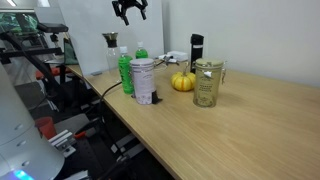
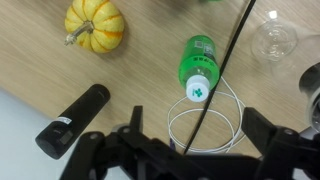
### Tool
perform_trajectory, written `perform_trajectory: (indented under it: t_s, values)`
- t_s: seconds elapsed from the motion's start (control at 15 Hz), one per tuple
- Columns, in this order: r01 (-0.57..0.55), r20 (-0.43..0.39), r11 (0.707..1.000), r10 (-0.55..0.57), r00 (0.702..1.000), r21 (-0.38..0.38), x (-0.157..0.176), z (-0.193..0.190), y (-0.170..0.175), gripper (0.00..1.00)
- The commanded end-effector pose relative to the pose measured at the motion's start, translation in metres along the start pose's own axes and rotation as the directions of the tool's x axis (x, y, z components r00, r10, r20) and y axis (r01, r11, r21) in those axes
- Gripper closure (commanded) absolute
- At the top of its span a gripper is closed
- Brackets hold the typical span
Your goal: Remove the silver ring from the filter
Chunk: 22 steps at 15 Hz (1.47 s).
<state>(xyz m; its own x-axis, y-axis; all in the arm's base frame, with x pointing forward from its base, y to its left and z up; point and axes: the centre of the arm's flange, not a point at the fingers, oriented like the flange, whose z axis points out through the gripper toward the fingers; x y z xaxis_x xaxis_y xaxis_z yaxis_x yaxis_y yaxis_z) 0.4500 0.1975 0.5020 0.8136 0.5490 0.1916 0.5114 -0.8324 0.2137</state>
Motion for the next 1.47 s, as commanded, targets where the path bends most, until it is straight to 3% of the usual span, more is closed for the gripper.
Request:
perform_trajectory:
  t_s: [0.0,0.6,1.0,1.4]
  values:
    - [0.0,0.0,1.0,0.0,1.0,0.0,0.0,0.0,0.0,0.0]
    - [0.101,-0.044,0.995,-0.1,0.994,0.022,0.042,-0.039,-0.049,0.0]
    - [0.169,-0.008,0.984,-0.169,0.986,0.051,0.061,-0.033,-0.078,0.0]
    - [0.19,0.035,0.979,-0.193,0.981,0.068,0.056,-0.052,-0.088,0.0]
